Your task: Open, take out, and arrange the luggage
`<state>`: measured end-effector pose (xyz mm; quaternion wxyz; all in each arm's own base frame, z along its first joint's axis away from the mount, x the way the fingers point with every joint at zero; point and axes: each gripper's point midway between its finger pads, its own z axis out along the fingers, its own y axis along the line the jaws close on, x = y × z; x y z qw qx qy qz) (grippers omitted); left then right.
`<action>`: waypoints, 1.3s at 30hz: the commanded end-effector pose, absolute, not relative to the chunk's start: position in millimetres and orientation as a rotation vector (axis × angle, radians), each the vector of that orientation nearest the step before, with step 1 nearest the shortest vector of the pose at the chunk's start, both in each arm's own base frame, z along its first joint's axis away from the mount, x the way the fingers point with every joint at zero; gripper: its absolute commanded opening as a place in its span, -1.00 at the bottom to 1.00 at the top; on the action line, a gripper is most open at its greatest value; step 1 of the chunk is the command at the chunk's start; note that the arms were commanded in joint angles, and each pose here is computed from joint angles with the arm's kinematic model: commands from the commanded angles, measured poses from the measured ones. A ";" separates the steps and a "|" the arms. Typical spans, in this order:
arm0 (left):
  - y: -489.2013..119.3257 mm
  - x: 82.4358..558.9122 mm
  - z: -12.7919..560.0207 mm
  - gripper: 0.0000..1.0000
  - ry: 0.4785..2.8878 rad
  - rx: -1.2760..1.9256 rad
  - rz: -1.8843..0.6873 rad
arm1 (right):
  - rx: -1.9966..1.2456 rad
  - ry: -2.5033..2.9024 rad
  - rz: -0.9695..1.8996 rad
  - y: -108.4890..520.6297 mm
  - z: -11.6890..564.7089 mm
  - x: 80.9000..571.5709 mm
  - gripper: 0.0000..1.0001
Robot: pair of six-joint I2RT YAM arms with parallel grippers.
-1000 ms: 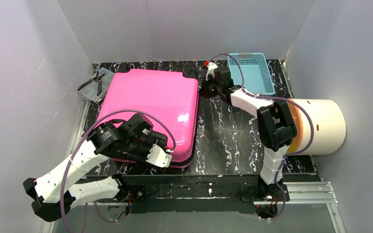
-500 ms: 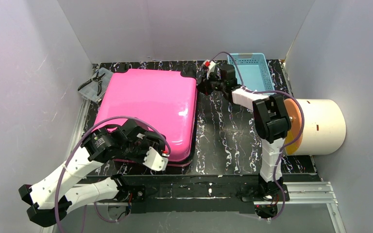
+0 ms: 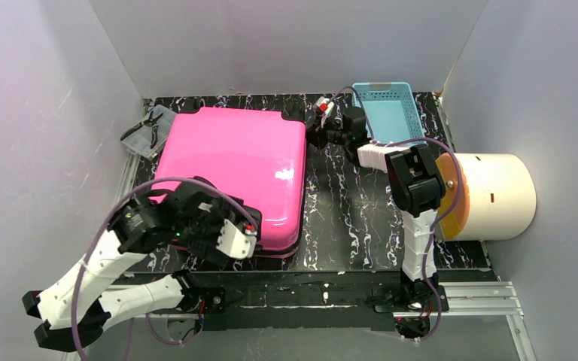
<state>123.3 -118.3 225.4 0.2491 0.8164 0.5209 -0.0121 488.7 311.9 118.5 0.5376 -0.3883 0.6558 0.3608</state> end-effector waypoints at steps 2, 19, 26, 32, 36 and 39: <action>-94.1 156.2 294.0 0.97 1.465 1.938 0.213 | -0.964 1.444 0.756 313.4 152.3 497.8 -0.97; 116.0 171.1 258.2 0.44 2.452 0.973 0.220 | -1.015 1.419 0.756 333.8 155.4 491.8 -0.97; 68.0 122.1 217.9 0.51 2.362 1.191 0.076 | -1.012 1.416 0.744 332.1 154.4 492.6 -0.97; 60.7 111.5 174.2 0.55 2.420 1.197 -0.082 | -1.021 1.410 0.774 337.3 153.3 490.5 -0.97; 62.9 149.7 183.1 0.63 2.335 1.034 -0.047 | -1.058 1.378 0.773 344.9 161.6 475.0 -0.97; 68.3 169.7 177.4 0.63 2.338 0.964 -0.022 | -1.101 1.339 0.740 351.9 168.5 455.3 -0.97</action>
